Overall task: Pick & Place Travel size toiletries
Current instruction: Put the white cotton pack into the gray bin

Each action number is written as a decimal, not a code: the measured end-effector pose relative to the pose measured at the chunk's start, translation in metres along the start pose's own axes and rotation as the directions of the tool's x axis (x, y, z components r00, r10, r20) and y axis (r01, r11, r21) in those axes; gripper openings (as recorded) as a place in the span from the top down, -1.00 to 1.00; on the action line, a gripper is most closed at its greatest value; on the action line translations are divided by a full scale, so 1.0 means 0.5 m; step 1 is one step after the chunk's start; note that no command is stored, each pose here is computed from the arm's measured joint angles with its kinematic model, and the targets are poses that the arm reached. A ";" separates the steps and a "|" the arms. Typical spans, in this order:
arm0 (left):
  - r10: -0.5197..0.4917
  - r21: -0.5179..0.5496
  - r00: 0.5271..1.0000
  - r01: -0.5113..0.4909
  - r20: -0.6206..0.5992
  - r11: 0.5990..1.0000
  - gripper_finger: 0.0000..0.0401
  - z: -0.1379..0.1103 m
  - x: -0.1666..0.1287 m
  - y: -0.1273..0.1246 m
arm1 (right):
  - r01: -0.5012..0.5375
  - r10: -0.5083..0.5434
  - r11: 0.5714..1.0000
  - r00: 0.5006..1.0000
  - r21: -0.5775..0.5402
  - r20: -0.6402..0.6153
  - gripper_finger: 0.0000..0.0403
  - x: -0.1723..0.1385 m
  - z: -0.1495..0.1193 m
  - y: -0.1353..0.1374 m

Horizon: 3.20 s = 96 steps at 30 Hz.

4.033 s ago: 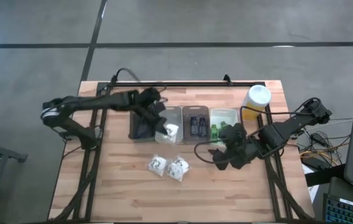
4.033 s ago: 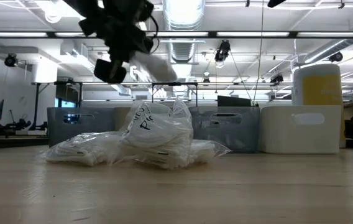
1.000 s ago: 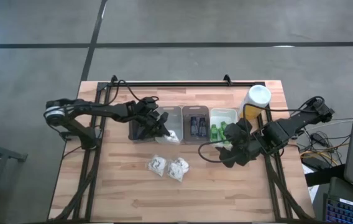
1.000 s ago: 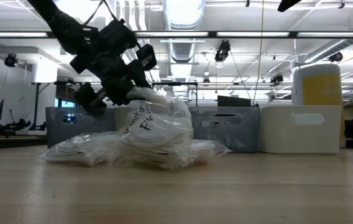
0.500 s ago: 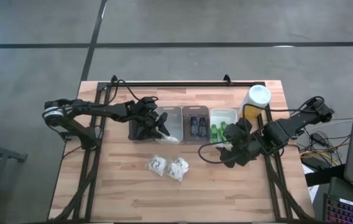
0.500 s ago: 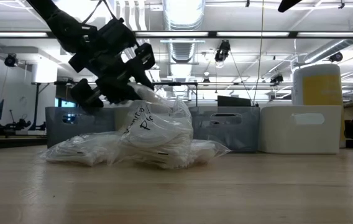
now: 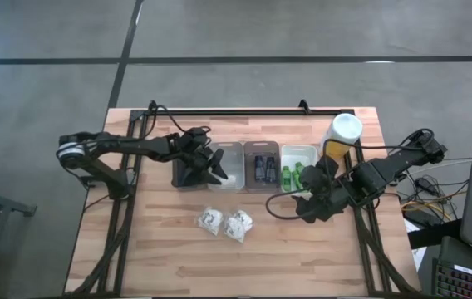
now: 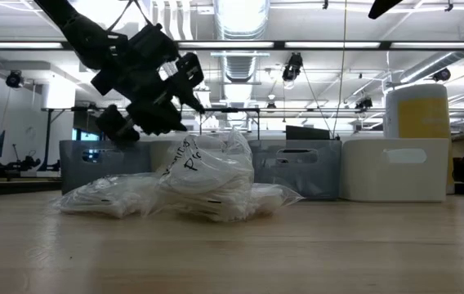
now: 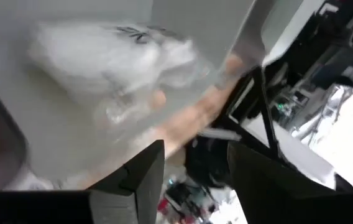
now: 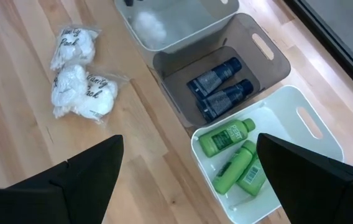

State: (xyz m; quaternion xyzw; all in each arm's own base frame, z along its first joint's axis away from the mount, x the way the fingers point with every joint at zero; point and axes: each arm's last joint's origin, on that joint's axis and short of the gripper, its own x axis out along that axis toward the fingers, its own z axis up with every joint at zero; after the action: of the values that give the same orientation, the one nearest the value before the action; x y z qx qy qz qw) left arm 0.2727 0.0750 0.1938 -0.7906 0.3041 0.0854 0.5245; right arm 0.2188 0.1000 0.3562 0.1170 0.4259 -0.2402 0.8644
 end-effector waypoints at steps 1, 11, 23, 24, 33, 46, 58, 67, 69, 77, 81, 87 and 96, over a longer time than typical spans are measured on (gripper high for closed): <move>0.003 0.015 1.000 -0.003 0.011 1.000 0.10 0.003 0.000 0.001 | 0.000 0.000 1.000 1.000 -0.007 0.000 -0.80 0.000 0.000 0.000; -0.030 0.145 0.995 0.044 -0.097 0.988 0.10 -0.012 -0.005 -0.027 | 0.001 -0.001 1.000 1.000 -0.018 0.000 -0.80 0.000 0.001 -0.001; -0.154 0.444 0.986 0.165 -0.061 0.881 0.10 -0.089 0.004 -0.136 | 0.005 -0.005 1.000 1.000 -0.020 -0.006 -0.80 0.000 -0.001 -0.002; -0.153 0.462 0.985 0.171 -0.078 0.870 0.10 -0.103 0.009 -0.141 | 0.006 -0.007 1.000 1.000 -0.021 -0.007 -0.80 0.000 -0.001 -0.003; 0.352 0.840 0.936 -0.178 -0.016 0.512 0.14 -0.281 0.052 -0.085 | 0.016 -0.016 0.999 1.000 -0.029 -0.014 -0.81 -0.001 -0.003 -0.005; 0.402 0.973 0.887 -0.188 0.227 -0.135 0.14 -0.287 0.156 -0.132 | 0.017 -0.018 1.000 1.000 -0.022 -0.015 -0.80 0.001 -0.001 -0.006; 0.700 0.939 0.673 0.023 0.239 -0.342 0.14 -0.249 0.250 -0.150 | 0.012 -0.011 1.000 1.000 0.025 -0.023 -0.80 0.001 -0.002 -0.005; 0.712 0.921 0.660 0.078 0.240 -0.382 0.14 -0.233 0.275 -0.138 | 0.013 -0.012 1.000 1.000 0.027 -0.024 -0.81 0.001 -0.002 -0.005; 0.716 0.916 0.656 0.095 0.237 -0.390 0.14 -0.231 0.279 -0.135 | 0.013 -0.013 1.000 1.000 0.025 -0.024 -0.80 0.001 -0.002 -0.006; 0.754 0.928 0.627 0.130 0.196 -0.349 0.17 -0.224 0.290 -0.119 | 0.041 -0.041 0.999 0.998 0.002 -0.044 -0.80 0.000 -0.006 -0.012; 0.775 0.931 0.610 0.162 0.166 -0.328 0.30 -0.222 0.291 -0.108 | 0.051 -0.051 0.999 0.997 -0.005 -0.050 -0.80 0.001 -0.007 -0.014; 0.796 0.943 0.589 0.168 0.137 -0.286 0.69 -0.222 0.288 -0.100 | 0.051 -0.052 0.998 0.997 -0.025 -0.050 -0.81 0.001 -0.007 -0.014; 0.827 0.966 0.549 0.128 0.120 -0.225 0.98 -0.260 0.233 -0.147 | 0.045 -0.047 0.998 0.998 -0.051 -0.046 -0.80 -0.003 -0.007 -0.017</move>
State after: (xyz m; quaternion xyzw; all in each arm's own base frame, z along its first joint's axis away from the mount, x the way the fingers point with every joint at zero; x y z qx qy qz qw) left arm 0.3838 -0.0657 0.2545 0.0304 0.6606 -0.2622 0.7028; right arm 0.2112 0.0947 0.3552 0.0912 0.4549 -0.2464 0.8509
